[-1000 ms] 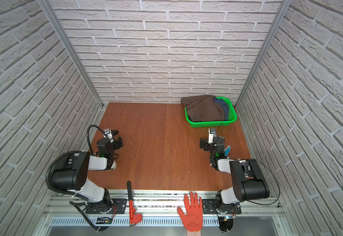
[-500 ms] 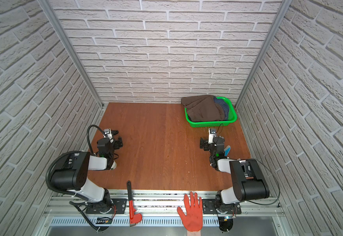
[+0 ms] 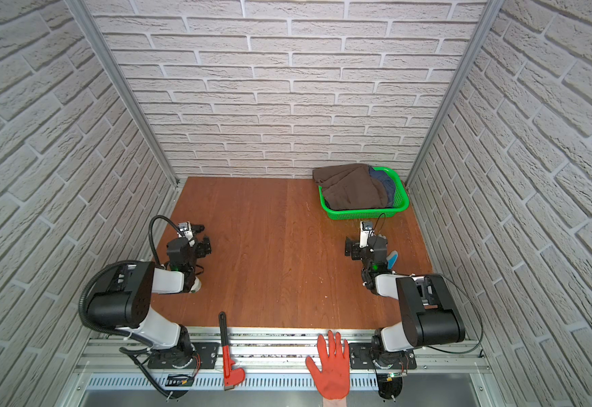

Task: Fold and stack the trousers
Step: Pick up the trousers from the basket.

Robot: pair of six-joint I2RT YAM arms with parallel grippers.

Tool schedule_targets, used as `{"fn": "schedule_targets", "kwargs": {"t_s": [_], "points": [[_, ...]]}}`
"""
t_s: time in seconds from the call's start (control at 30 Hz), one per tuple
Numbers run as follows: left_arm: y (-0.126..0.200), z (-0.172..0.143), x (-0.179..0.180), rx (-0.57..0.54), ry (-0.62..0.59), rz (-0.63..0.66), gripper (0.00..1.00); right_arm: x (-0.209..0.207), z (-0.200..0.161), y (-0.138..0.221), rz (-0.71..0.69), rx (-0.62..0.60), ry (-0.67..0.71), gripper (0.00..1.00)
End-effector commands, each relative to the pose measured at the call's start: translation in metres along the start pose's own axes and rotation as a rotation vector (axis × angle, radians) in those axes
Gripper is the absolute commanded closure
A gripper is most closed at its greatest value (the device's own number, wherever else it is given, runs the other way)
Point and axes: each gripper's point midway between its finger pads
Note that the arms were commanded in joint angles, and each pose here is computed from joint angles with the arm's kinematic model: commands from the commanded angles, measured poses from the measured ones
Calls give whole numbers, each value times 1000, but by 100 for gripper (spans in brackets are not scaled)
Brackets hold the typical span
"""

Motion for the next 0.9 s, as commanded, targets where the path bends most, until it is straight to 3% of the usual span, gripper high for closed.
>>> {"fn": "schedule_targets", "kwargs": {"t_s": [0.0,0.13,0.23,0.37,0.47,0.5,0.57,0.67,0.87], "points": [[-1,13,5,-46,20,6,4,5,15,3,14,-58,-10,0],[10,23,15,-58,29,59,10,8,47,21,-22,-93,-5,2],[32,51,34,30,-4,199,9,-10,86,48,-210,-29,-177,2],[70,101,52,92,111,200,14,-1,116,76,-256,59,-308,8],[95,133,45,112,159,105,15,13,135,92,-243,134,-366,9],[101,143,39,113,166,70,14,20,141,94,-226,163,-381,10],[110,165,20,122,159,-27,2,35,153,93,-192,223,-422,12],[111,181,-20,156,122,-160,2,55,161,79,-150,301,-500,12],[96,165,-112,262,35,-361,2,73,148,33,-188,415,-586,12]]}}
Point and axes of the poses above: each gripper's point midway between its finger pads, its own y axis back along the fingers, its own x axis along the line the jaws close on, z = x × y, and after that the axes turned 15 degrees about -y, right-handed
